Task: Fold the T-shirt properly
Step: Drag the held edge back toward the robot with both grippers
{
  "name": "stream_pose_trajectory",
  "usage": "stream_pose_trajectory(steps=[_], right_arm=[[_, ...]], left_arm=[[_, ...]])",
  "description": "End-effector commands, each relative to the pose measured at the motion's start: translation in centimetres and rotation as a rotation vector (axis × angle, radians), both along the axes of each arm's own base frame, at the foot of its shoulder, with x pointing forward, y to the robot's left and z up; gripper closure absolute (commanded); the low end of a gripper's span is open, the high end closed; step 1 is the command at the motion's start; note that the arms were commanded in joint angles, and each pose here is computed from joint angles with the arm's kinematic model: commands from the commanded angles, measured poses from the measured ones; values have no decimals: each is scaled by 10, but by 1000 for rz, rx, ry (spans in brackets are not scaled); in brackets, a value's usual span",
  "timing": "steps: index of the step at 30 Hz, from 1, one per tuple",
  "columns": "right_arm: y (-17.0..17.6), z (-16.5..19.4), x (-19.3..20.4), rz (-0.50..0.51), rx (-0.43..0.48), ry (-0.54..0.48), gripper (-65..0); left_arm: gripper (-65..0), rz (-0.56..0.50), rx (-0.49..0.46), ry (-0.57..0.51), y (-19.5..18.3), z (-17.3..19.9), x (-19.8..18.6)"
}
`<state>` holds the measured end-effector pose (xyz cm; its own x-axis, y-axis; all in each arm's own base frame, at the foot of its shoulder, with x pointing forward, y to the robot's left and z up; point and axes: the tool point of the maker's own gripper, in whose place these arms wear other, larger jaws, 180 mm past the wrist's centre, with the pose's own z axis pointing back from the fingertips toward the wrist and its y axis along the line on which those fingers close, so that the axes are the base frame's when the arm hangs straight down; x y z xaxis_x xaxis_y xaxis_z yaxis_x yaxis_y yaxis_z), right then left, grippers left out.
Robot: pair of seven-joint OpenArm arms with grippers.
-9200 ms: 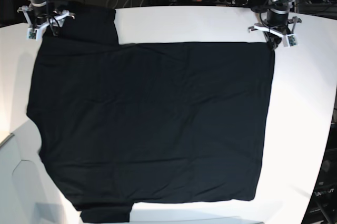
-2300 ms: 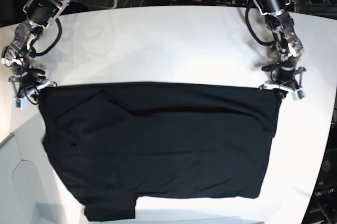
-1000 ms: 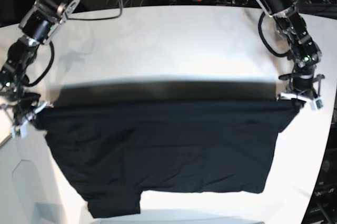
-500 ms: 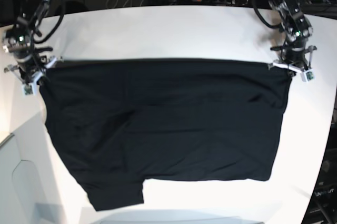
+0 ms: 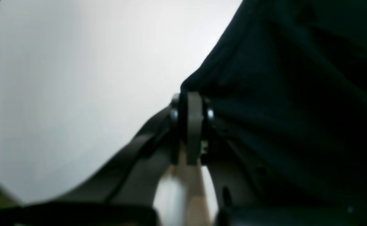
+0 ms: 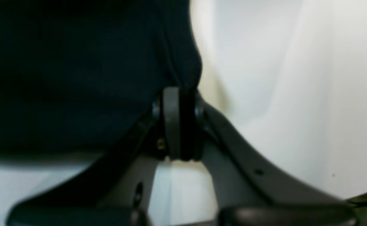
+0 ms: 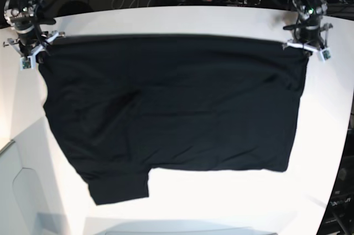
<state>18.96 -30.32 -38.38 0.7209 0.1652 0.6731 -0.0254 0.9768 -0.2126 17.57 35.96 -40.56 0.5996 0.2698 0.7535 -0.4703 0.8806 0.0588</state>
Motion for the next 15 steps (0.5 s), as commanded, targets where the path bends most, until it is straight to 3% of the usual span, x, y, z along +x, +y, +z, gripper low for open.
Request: stream_pose_trajectory(steps=[1,5,15], right_arm=[[-3,9,2,14,-16,-32,0],[-1,6,-6,16,-12,-21,0],[3,-3,-26,20,0,14,0]], left_arm=[[-1,-6,35,-25,7,11,0],[-1,-108,-20,8,-17,-2,-14],[-1,-108,-26,41,-11,1,-59]])
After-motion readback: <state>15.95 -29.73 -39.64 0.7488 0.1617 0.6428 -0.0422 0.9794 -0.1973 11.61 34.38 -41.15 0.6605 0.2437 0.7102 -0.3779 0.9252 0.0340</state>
